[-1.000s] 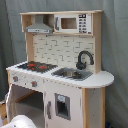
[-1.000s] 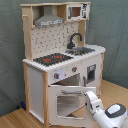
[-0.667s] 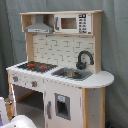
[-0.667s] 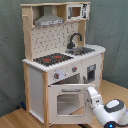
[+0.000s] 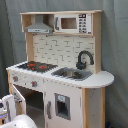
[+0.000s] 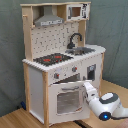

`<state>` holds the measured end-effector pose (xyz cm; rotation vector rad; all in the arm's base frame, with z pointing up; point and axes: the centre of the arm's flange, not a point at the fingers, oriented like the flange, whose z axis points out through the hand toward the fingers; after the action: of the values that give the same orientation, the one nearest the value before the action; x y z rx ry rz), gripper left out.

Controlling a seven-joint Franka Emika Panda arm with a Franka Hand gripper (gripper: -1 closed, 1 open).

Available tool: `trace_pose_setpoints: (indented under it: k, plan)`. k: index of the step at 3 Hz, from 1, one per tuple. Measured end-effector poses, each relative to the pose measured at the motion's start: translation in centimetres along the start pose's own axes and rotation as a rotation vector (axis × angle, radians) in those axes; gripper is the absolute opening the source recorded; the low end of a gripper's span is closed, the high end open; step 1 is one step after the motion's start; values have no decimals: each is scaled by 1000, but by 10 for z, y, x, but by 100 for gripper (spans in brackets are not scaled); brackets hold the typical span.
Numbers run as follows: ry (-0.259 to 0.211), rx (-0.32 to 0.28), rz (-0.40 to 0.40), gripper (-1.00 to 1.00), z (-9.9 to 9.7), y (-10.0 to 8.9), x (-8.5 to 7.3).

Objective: Play with the kitchen

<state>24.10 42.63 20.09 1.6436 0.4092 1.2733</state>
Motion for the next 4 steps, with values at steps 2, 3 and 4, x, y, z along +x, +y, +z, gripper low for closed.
trace_pose_setpoints:
  k: [2,3,4]
  plan:
    - [50,132,-29,100,13,-19,11]
    - [51,181,-31,100,31,-28,12]
    - [41,209,-26,100,58,-33,14]
